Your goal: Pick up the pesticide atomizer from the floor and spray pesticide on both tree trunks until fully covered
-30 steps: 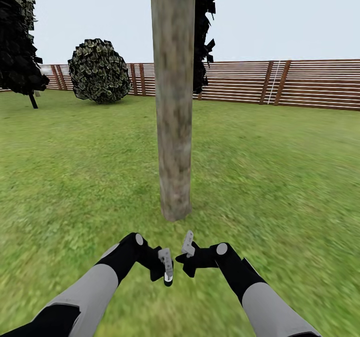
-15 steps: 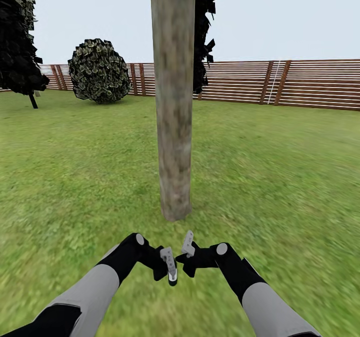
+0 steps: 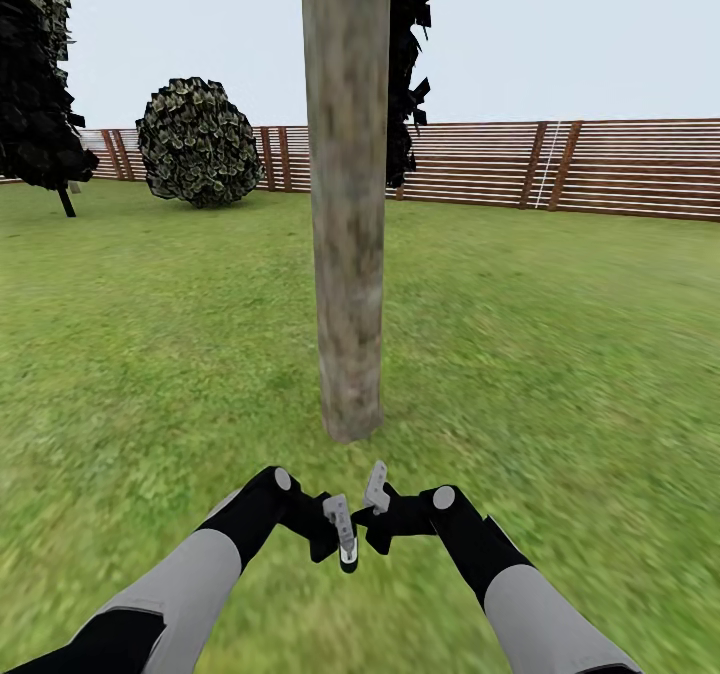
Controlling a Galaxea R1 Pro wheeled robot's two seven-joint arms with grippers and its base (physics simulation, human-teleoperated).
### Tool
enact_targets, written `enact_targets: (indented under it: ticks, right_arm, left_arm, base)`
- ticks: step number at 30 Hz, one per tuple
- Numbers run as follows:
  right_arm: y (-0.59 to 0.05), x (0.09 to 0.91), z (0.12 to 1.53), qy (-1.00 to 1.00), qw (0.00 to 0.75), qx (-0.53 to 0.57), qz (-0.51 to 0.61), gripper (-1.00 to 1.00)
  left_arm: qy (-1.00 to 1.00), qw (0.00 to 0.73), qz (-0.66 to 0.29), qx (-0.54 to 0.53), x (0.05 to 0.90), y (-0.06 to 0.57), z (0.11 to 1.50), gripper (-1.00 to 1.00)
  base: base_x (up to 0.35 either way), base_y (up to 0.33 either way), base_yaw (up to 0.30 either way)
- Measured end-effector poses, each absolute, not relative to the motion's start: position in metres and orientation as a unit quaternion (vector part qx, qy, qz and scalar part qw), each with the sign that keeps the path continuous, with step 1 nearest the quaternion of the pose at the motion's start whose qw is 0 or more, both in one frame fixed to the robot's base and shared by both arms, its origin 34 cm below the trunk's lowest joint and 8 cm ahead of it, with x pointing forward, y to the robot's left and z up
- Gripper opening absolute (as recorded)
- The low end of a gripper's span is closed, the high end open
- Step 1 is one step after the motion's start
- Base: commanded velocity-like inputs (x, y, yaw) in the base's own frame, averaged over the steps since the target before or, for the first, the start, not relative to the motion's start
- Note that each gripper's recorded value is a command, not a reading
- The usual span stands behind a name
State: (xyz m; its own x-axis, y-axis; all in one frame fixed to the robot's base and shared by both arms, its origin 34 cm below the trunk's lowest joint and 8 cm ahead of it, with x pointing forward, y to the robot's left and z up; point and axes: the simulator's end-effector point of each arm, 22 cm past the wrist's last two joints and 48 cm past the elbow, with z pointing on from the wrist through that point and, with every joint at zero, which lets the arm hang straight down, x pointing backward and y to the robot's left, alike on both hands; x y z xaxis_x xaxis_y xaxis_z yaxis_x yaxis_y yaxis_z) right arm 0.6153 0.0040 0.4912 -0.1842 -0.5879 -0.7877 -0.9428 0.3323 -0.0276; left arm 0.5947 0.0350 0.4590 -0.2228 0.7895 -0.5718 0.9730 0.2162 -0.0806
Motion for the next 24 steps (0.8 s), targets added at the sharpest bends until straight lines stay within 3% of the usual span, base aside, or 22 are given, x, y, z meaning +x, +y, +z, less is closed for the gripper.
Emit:
enact_targets:
  ticks: [24]
  right_arm:
    - [0.0042, 0.6155, 0.4915, 0.731, 0.366, -0.523, 0.244, -1.00]
  left_arm:
    - [0.756, 0.225, -0.239, 0.567, 0.5966, 0.0312, 0.4642, -1.00]
  base:
    - [0.000, 0.000, 0.000]
